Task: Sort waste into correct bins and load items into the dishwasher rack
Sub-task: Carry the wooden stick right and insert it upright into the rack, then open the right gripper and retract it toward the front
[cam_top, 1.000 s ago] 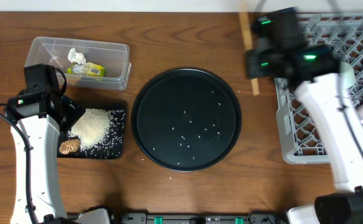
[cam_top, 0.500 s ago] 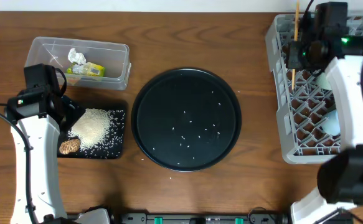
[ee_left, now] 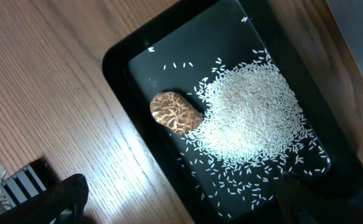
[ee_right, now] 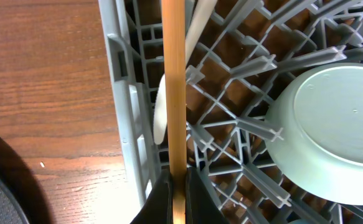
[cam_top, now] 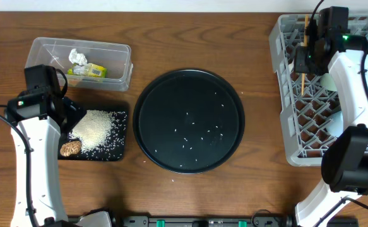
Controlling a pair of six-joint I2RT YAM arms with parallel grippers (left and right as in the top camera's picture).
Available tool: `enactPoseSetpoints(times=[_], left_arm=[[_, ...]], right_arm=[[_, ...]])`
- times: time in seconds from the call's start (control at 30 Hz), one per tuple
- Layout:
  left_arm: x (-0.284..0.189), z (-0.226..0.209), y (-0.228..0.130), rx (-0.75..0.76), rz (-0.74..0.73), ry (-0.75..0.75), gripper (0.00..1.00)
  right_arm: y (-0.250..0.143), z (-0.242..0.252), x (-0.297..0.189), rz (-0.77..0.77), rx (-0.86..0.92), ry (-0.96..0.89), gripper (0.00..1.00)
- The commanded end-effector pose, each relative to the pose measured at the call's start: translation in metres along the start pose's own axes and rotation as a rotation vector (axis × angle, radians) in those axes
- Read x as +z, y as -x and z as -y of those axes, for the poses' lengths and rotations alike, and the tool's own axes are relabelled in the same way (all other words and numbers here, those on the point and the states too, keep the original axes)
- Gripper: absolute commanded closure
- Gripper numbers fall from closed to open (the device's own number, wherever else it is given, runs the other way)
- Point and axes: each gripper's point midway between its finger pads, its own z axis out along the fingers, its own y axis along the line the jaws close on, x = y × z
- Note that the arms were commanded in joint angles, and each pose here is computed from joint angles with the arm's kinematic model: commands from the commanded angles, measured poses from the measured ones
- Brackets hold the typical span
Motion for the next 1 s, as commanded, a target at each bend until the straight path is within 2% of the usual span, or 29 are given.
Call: enactPoseSetpoints(times=[0.0,0.03,0.1,0.17,0.2,0.23,0.27,0.4,0.57,0.8,0.97], left_arm=[[-0.002,-0.004,0.004,-0.021,0.014,0.015,0.02],[-0.002,-0.004,0.004,-0.020,0.015,0.015,0.02],[-0.002,-0.004,0.004,-0.020,0.015,0.015,0.02],[-0.002,-0.004,0.004,-0.020,0.014,0.015,0.02],[-0.002,-0.004,0.004,-0.020,0.014,0.015,0.02],[-0.002,-0.004,0.004,-0.020,0.014,0.015,0.02],[-0.002,-0.004,0.004,-0.020,0.015,0.015,0.02],[-0.002,-0.004,0.004,-0.020,0.014,0.015,0.02],[-0.002,-0.004,0.004,-0.020,0.014,0.015,0.02],[-0.002,-0.004,0.004,-0.020,0.014,0.015,0.02],[-0.002,-0.004,0.004,-0.020,0.014,0.015,0.02]], right_arm=[[0.003,0.002,-0.001,0.009,-0.011,0.009,0.98],[0.003,0.002,-0.001,0.011,-0.011,0.009,0.95],[0.004,0.003,-0.001,0.015,-0.010,0.009,0.76],[0.004,0.003,-0.001,0.015,-0.010,0.009,0.45],[0.004,0.002,-0.001,0.014,-0.009,0.009,0.23],[0.003,0.002,-0.001,0.010,-0.001,0.009,0.07],[0.002,0.002,-0.001,0.007,0.006,0.009,0.01],[0.000,0.000,-0.004,0.000,0.054,0.023,0.01],[0.003,-0.022,-0.028,0.030,0.067,0.155,0.01],[0.006,-0.047,-0.119,0.169,0.075,0.313,0.01],[-0.016,-0.054,-0.184,0.230,0.107,0.339,0.01]])
